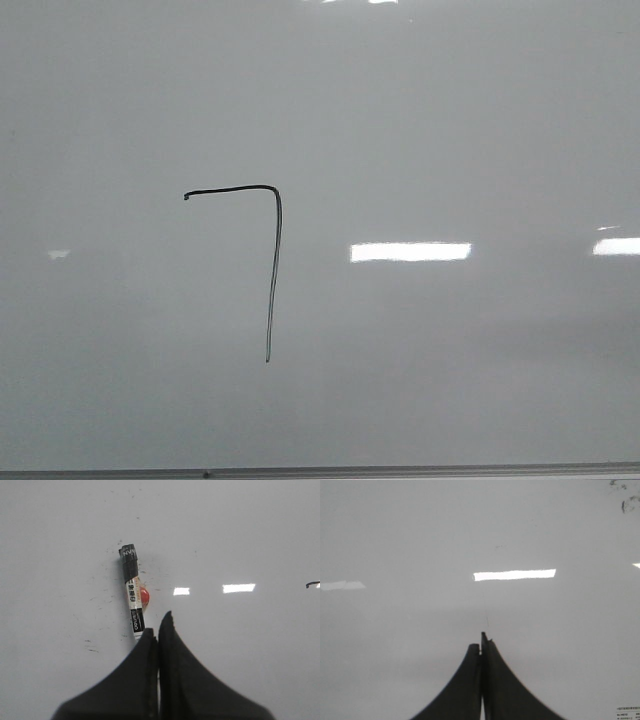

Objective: Write number 7 on whiteboard

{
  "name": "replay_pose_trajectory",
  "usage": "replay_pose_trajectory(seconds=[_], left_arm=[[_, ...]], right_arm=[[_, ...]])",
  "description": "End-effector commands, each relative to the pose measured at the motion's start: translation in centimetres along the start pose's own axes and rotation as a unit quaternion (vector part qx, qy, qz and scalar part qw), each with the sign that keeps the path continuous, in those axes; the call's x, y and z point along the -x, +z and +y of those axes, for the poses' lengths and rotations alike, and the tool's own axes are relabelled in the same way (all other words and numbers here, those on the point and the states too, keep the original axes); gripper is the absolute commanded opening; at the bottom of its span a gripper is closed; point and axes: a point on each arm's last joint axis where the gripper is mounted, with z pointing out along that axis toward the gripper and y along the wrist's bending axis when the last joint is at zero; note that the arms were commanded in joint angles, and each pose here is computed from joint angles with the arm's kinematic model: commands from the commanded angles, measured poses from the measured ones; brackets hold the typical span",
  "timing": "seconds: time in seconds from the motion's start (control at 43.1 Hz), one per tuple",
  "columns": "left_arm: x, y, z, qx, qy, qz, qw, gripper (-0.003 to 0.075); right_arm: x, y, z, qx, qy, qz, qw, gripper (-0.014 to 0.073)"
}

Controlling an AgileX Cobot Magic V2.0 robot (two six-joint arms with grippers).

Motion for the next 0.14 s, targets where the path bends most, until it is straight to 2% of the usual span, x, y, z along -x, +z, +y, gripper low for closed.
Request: replay_pose_trajectory(seconds=[0.0, 0.116], left_arm=[[0.77, -0.13, 0.00, -0.001, -0.008, -0.050, 0.999, -0.0020], [0.77, -0.13, 0.00, -0.001, -0.008, -0.050, 0.999, -0.0020]], right_arm=[[0.80, -0.19, -0.02, -0.003, -0.004, -0.045, 0.999, -0.0069], [0.80, -0.19, -0.02, -0.003, -0.004, -0.045, 0.999, -0.0069]])
